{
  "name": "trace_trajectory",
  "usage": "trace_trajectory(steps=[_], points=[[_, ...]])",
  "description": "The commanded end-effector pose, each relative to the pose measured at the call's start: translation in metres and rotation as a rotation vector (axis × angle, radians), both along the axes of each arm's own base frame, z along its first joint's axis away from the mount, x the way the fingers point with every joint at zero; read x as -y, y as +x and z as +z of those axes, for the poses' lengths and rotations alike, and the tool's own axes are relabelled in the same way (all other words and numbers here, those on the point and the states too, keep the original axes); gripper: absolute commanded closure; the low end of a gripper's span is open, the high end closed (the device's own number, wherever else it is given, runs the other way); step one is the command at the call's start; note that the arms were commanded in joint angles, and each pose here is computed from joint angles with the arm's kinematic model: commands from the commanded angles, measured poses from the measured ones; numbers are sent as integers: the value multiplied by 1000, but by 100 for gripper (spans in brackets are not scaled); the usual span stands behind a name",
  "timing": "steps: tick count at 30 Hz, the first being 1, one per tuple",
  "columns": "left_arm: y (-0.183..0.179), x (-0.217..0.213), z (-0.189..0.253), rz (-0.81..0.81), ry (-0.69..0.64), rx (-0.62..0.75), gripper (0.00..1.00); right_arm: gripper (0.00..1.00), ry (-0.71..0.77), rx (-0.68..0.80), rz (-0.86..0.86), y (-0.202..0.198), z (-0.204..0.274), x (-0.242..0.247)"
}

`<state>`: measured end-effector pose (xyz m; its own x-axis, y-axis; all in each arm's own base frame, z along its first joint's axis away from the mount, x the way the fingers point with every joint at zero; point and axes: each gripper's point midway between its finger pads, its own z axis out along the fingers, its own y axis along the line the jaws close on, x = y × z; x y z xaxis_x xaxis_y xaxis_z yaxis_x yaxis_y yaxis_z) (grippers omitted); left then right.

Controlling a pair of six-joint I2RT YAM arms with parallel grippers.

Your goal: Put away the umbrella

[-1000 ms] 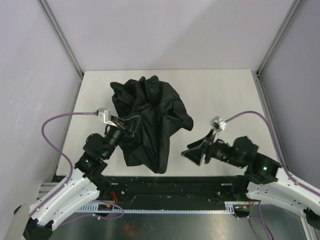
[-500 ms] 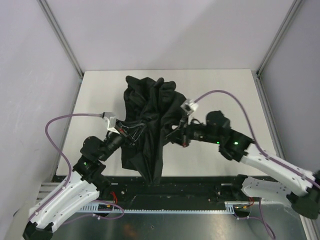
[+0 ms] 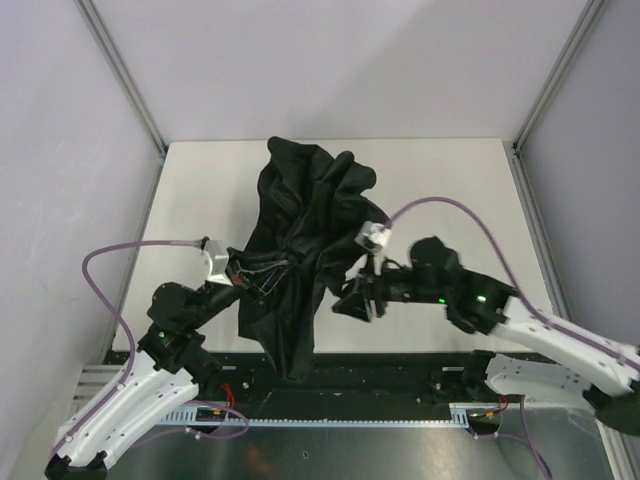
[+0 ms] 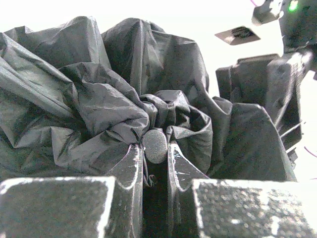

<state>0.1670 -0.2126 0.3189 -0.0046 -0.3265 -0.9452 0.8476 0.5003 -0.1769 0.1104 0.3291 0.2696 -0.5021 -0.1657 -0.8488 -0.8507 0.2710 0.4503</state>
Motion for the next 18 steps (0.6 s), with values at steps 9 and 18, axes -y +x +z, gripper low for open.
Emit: trace_trajectory(steps=[9,18], points=[[-19,1,43,-55,6,280,100,25,177,-133,-410,21,37,89],[-26,4,41,-95,40,315,100,19,239,16,-434,49,83,96]])
